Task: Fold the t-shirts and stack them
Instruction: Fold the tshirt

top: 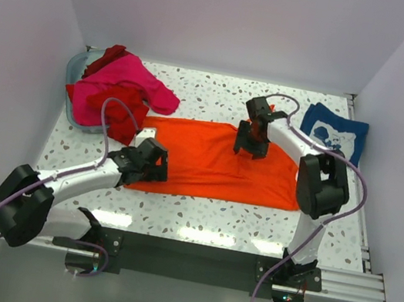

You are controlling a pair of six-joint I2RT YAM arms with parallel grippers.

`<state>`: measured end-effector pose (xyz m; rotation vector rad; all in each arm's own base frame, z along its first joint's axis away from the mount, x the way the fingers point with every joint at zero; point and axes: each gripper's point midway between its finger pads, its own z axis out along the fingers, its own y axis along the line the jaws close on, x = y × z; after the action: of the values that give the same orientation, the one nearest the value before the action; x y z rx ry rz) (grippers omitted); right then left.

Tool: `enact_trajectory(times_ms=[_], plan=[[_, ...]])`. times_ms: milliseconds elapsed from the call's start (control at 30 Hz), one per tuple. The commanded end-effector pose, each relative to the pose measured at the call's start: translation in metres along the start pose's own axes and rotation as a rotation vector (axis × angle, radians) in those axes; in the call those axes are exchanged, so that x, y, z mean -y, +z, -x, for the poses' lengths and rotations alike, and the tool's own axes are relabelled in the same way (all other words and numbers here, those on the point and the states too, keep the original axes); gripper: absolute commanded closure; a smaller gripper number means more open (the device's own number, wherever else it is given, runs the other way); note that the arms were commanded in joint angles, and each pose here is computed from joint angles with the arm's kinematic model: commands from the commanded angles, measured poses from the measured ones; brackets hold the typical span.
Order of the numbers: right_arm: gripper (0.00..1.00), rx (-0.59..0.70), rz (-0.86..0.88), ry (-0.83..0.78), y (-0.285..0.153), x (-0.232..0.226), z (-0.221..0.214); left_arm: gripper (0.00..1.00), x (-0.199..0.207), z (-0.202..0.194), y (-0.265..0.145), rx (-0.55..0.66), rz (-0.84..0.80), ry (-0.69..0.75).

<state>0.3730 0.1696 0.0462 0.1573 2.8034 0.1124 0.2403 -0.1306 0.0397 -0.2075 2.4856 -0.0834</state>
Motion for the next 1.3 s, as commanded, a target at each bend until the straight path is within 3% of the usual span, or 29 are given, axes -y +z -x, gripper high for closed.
enact_trajectory(times_ms=[0, 133, 533, 800, 1267], plan=[[0.27, 0.111, 0.007, -0.008, -0.049, 0.001, 0.023, 0.00, 0.008, 0.021, -0.002, 0.051, 0.004, 0.015], [0.16, 0.155, 0.003, 0.017, -0.072, 0.019, 0.017, 0.00, 0.018, 0.045, -0.009, 0.097, -0.004, 0.032], [0.15, 0.084, 0.103, 0.178, -0.035, 0.059, -0.015, 0.00, 0.060, 0.067, 0.011, 0.119, -0.107, 0.085], [0.15, -0.008, 0.098, 0.252, 0.001, 0.077, -0.052, 0.00, 0.068, 0.048, 0.034, 0.082, -0.147, 0.130], [0.15, -0.115, 0.062, 0.327, -0.007, 0.098, -0.127, 0.00, 0.021, -0.009, 0.049, 0.005, -0.048, 0.097]])
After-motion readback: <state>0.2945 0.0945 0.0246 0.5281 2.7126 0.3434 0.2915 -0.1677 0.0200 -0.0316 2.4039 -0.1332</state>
